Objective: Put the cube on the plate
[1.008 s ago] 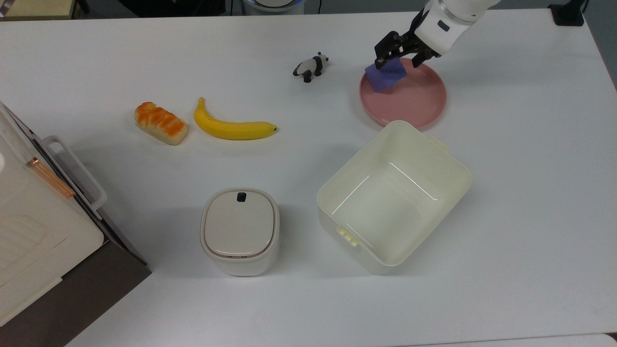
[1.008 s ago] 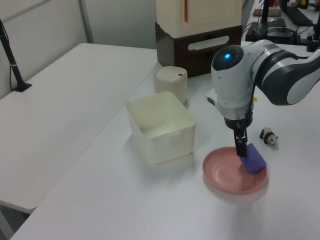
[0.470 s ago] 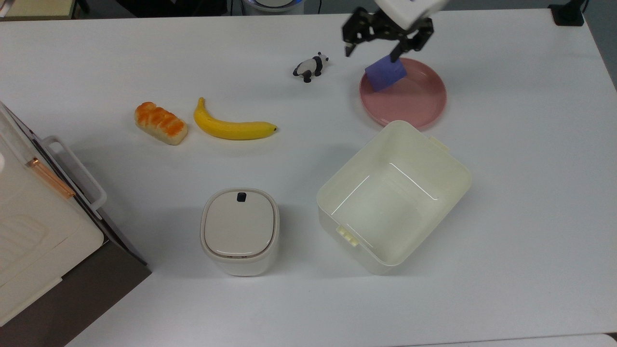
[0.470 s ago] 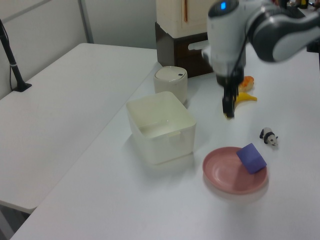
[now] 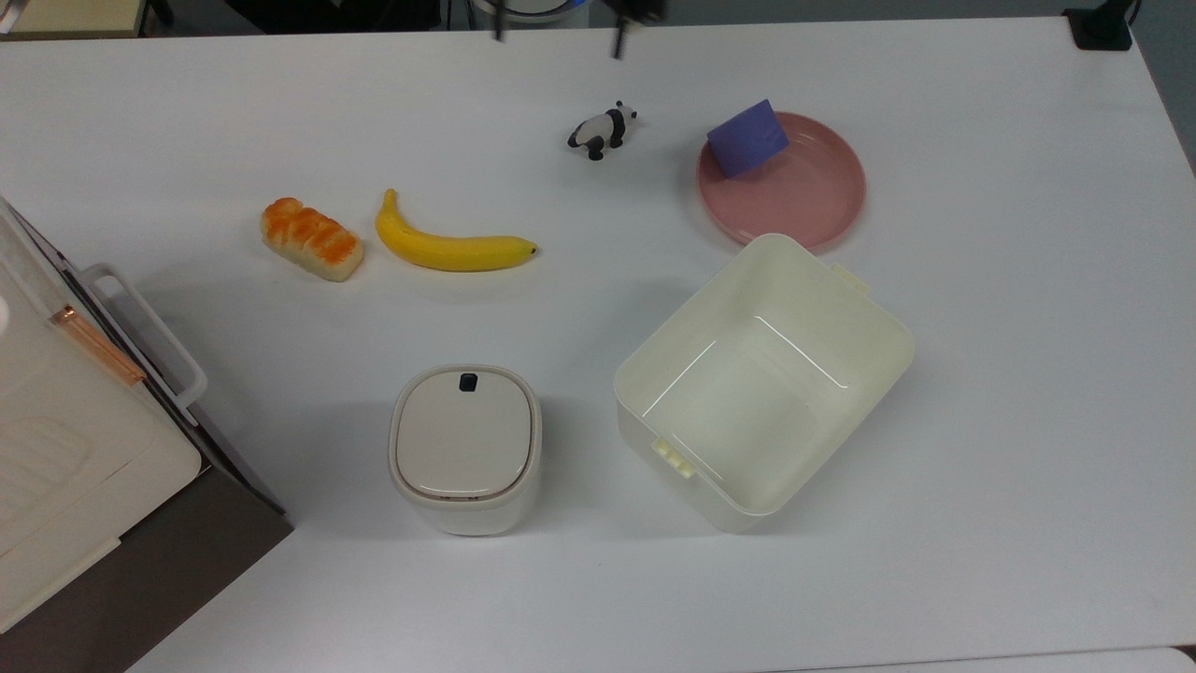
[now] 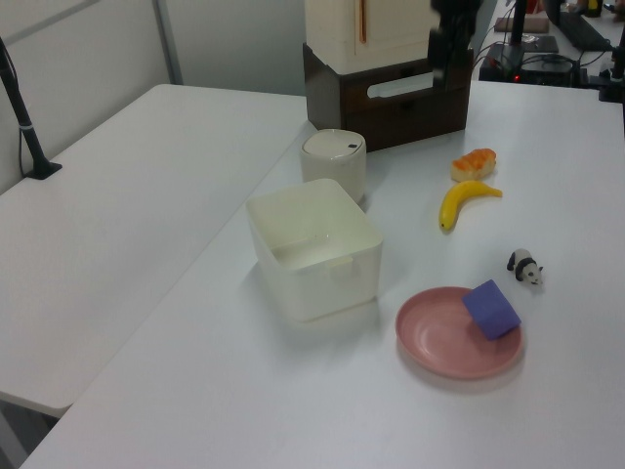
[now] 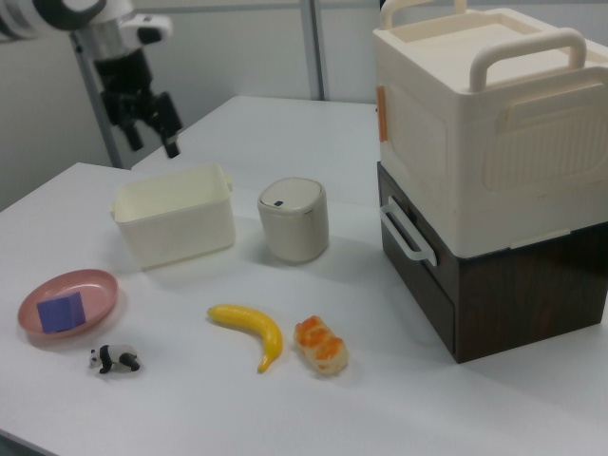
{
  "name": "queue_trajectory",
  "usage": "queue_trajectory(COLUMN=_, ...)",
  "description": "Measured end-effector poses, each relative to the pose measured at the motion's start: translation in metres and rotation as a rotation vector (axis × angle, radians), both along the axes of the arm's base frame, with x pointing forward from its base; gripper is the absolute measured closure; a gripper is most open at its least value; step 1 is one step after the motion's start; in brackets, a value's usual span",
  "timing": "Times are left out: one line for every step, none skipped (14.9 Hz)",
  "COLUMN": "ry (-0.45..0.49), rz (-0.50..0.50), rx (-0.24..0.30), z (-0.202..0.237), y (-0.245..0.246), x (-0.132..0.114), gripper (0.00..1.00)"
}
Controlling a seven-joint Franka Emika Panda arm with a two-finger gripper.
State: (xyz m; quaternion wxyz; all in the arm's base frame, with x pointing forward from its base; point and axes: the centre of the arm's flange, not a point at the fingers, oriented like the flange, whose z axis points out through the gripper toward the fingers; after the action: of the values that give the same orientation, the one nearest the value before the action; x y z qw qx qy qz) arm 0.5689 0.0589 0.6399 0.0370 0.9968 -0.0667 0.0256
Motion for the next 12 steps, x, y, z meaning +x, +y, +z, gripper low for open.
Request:
queue_trajectory(ry=-0.014, rz=-0.027, rx=0.004, z=0.01, y=-0.018, x=-0.004, gripper=0.0)
queue_trajectory(ry=-0.013, rz=-0.052, rx=0.003, z=0.015, y=-0.032, x=-0.007, gripper=0.0)
queue_trajectory(ry=0.001, rz=-0.073, rx=0.002, z=0.018, y=-0.042, x=-0.012, gripper=0.0)
queue_trajectory(ry=0.014, rz=-0.089, rx=0.001, z=0.025, y=-0.05, x=-0.016, gripper=0.0)
queue_trajectory(ry=0.022, rz=-0.099, rx=0.0, z=0.033, y=-0.055, x=-0.02, gripper=0.0)
queue_trajectory(ry=0.028, rz=-0.102, rx=0.0, z=0.043, y=-0.059, x=-0.025, gripper=0.0)
queue_trajectory(ry=0.032, rz=-0.102, rx=0.001, z=0.052, y=-0.062, x=-0.029, gripper=0.0)
queue_trajectory(ry=0.033, rz=-0.1, rx=0.012, z=0.061, y=-0.066, x=-0.033, gripper=0.0)
queue_trajectory(ry=0.031, rz=-0.106, rx=0.045, z=0.075, y=-0.076, x=-0.04, gripper=0.0)
queue_trajectory(ry=0.032, rz=-0.112, rx=0.083, z=0.086, y=-0.092, x=-0.047, gripper=0.0)
queue_trajectory(ry=0.024, rz=-0.11, rx=0.1, z=0.092, y=-0.103, x=-0.051, gripper=0.0)
queue_trajectory(ry=0.01, rz=-0.109, rx=0.113, z=0.099, y=-0.116, x=-0.057, gripper=0.0)
